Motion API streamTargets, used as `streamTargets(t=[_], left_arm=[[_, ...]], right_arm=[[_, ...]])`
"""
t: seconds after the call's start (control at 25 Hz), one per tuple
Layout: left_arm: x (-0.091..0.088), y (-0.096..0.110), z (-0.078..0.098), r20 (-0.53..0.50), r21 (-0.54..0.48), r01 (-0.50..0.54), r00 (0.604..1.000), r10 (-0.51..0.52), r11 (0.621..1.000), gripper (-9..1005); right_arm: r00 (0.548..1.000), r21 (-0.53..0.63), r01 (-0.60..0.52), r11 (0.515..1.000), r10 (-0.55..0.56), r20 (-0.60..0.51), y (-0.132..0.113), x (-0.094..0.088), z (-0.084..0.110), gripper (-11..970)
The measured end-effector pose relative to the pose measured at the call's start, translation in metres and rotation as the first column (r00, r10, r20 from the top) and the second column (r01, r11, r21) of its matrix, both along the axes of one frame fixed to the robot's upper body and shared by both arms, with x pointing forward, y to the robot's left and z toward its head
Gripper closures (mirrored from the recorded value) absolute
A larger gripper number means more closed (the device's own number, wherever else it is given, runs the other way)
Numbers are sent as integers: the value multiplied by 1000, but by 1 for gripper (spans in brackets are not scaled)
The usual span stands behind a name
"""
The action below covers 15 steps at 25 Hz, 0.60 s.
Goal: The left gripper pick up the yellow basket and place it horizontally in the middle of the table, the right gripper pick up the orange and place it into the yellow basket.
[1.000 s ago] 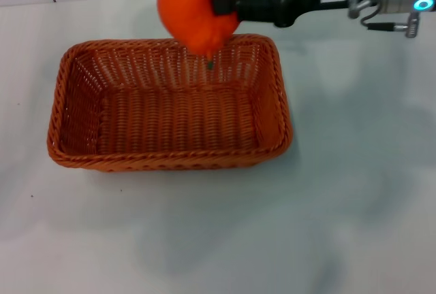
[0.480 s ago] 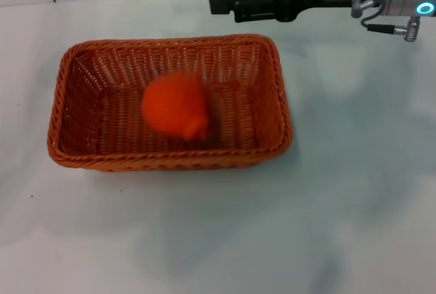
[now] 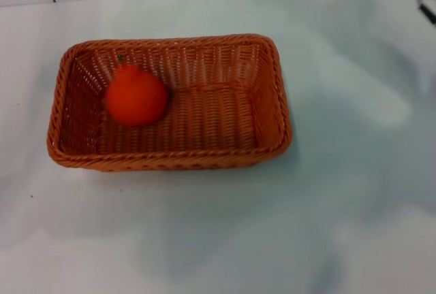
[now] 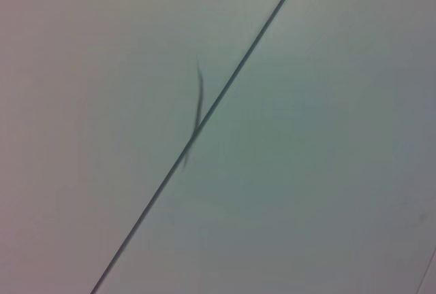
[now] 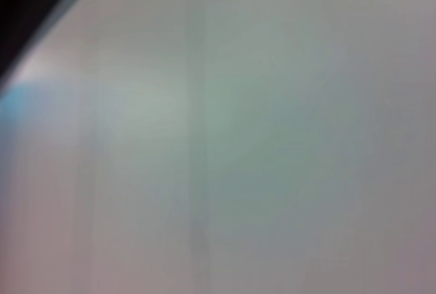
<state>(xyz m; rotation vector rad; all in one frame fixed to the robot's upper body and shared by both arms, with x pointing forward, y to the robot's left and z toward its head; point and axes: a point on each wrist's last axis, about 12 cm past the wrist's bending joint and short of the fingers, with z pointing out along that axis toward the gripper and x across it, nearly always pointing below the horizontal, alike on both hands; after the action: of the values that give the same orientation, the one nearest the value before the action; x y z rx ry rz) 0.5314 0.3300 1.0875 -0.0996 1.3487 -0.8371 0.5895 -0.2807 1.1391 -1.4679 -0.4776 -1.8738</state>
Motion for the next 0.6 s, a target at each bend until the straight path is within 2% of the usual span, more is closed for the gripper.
streamTargets(t=[0.12, 0.24, 0.36, 0.52, 0.6], left_arm=[[-4, -4, 0, 65, 9, -27, 998, 26, 1000, 290], [-12, -11, -3, 165, 23, -93, 982, 88, 995, 290], [-23, -18, -8, 276, 45, -207, 943, 187, 977, 290], [-39, -32, -14, 404, 118, -375, 864, 301, 919, 290], [-44, -37, -16, 433, 141, -426, 838, 331, 894, 291]], right_arm=[[972, 103, 232, 967, -234, 12, -20, -6, -18, 11], [923, 142, 378, 915, -384, 19, -29, -12, -31, 12], [884, 143, 460, 876, -467, 14, -33, -16, -38, 13], [851, 148, 520, 841, -524, -14, -38, -17, -44, 12], [842, 150, 536, 831, -538, -27, -40, -16, -45, 12]])
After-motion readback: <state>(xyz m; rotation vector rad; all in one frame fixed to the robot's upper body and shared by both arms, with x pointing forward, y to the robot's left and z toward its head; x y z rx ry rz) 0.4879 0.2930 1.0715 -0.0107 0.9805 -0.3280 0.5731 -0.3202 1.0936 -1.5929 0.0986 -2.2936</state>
